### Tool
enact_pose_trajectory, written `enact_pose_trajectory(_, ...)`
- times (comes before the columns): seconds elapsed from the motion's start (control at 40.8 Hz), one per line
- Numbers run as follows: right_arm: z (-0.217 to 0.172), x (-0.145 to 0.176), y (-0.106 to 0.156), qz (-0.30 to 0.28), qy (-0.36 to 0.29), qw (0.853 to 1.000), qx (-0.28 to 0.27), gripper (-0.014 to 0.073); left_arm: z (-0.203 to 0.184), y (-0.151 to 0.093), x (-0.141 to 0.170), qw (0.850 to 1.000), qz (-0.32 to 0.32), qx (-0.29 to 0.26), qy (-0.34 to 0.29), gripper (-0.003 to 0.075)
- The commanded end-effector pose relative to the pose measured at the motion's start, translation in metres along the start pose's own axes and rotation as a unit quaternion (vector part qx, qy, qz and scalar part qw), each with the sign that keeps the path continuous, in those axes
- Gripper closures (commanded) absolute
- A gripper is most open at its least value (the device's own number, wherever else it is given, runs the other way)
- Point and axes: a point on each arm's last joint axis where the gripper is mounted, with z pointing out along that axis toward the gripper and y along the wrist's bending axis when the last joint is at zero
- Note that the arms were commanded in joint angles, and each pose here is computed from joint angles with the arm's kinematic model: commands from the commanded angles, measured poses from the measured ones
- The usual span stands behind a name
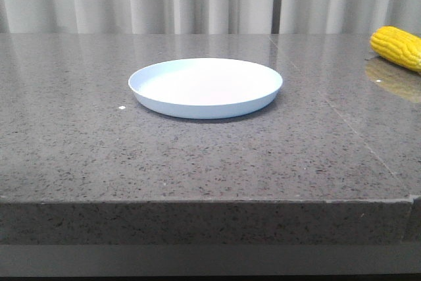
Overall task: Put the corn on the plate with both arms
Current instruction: 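Move the open right gripper over the yellow corn cob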
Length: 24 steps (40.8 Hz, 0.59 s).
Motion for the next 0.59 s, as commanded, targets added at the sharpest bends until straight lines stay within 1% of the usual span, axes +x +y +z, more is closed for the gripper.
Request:
enact_pose_trajectory(0.0, 0.006, -0.033, -0.006, -0.001, -0.036, 0.999, 0.021, -0.0042, -0.006, 0.0, -0.011, 0.999, 0.003, 0.0, -0.046, 0.0335)
enact_pose_trajectory(0.147, 0.03, -0.065, -0.024, 0.025, -0.025, 0.998, 0.049, -0.0042, -0.006, 0.0, -0.011, 0.999, 0.003, 0.0, -0.046, 0.0335)
enact_pose_trajectory(0.22, 0.043, -0.08, -0.028, 0.038, -0.017, 0.998, 0.047, -0.0042, -0.006, 0.0, -0.011, 0.999, 0.003, 0.0, -0.046, 0.0335)
enact_pose_trajectory(0.343, 0.068, -0.102, -0.028, 0.045, -0.002, 0.998, 0.033, -0.0042, -0.006, 0.0, -0.011, 0.999, 0.003, 0.0, -0.046, 0.0335)
enact_pose_trajectory(0.465, 0.101, -0.122, -0.026, 0.05, 0.026, 0.998, 0.004, -0.0042, -0.006, 0.0, -0.011, 0.999, 0.003, 0.0, -0.046, 0.0335)
enact_pose_trajectory(0.563, 0.126, -0.133, -0.025, 0.047, 0.042, 0.998, -0.009, -0.0042, -0.006, 0.0, -0.011, 0.999, 0.003, 0.0, -0.046, 0.0335)
